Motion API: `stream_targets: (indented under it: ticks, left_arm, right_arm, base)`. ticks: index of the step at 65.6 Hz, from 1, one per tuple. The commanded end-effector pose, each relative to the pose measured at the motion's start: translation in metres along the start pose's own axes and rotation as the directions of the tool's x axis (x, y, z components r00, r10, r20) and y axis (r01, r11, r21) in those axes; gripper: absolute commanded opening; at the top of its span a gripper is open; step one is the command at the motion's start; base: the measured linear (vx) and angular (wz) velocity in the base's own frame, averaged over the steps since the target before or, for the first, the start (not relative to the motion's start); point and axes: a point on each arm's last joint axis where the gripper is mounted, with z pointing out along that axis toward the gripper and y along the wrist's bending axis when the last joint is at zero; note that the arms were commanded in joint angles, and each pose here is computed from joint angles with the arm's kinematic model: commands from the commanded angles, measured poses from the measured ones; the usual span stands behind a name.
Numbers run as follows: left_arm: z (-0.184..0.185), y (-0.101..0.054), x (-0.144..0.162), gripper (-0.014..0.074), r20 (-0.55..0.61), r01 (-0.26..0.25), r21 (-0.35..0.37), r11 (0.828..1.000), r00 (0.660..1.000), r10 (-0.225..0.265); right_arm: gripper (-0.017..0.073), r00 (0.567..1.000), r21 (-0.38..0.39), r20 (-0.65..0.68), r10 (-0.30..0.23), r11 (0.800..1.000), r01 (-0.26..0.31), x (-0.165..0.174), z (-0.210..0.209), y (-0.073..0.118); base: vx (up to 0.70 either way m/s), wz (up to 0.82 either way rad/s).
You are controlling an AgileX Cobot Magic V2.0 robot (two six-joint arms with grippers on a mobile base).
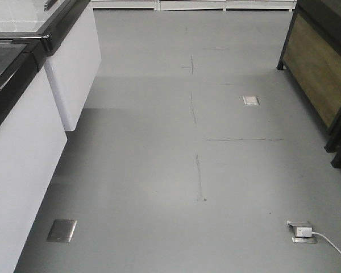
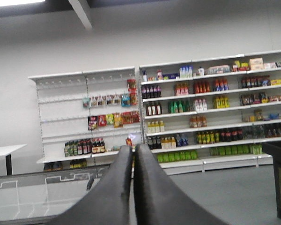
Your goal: Left arm holds basket, right arm returns cookies
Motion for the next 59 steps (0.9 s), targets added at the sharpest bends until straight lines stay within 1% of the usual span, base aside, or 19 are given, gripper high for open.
stream_targets:
  ticks: [1,10,21,27,32,41,47,52,59]
  left_arm:
    - [0.020,0.001,-0.013,-0.0003,-0.020,0.011,-0.001,1.000,1.000,-0.011]
    - [0.043,0.001,-0.009,-0.0003,-0.158,0.012,0.003,1.000,0.987,-0.012]
    - [0.060,0.000,0.012,-0.0003,-0.320,0.017,0.009,1.000,0.947,-0.013]
    - [0.064,-0.002,0.020,-0.0003,-0.365,0.035,0.013,0.999,0.930,-0.028]
    - [0.066,-0.002,0.019,-0.0003,-0.355,0.040,0.013,0.999,0.934,-0.033]
    - [0.068,-0.001,0.012,0.0000,-0.281,0.039,0.011,0.999,0.959,-0.035]
    - [0.068,-0.001,0.011,0.0010,-0.269,0.039,0.011,0.999,0.962,-0.035]
    - [0.068,-0.001,0.012,0.0031,-0.273,0.039,0.011,0.999,0.961,-0.035]
    - [0.068,-0.001,0.011,0.0093,-0.270,0.039,0.011,0.999,0.962,-0.035]
  right_arm:
    - [-0.0006,0.998,0.000,0.066,-0.011,1.000,0.011,-0.001,0.000,0.000]
    - [-0.0006,0.998,0.000,0.066,-0.011,1.000,0.011,-0.001,0.000,0.000]
    - [-0.0006,0.998,0.000,0.066,-0.011,1.000,0.011,-0.001,0.000,0.000]
    - [-0.0006,0.998,0.000,0.066,-0.011,1.000,0.011,-0.001,0.000,0.000]
    - [-0.0006,0.998,0.000,0.066,-0.011,1.000,0.011,-0.001,0.000,0.000]
    - [-0.0006,0.998,0.000,0.066,-0.011,1.000,0.011,-0.001,0.000,0.000]
    - [-0.0006,0.998,0.000,0.066,-0.011,1.000,0.011,-0.001,0.000,0.000]
    - [-0.0006,0.998,0.000,0.066,-0.011,1.000,0.011,-0.001,0.000,0.000]
    - [-0.0006,0.998,0.000,0.066,-0.011,1.000,0.011,-0.001,0.000,0.000]
  base:
    - [0.00,0.00]
    - [0.00,0.00]
    - [0.00,0.00]
    - [0.00,0.00]
    - [0.00,0.00]
    - [0.00,0.00]
    - [0.00,0.00]
    - [0.00,0.00]
    - [0.00,0.00]
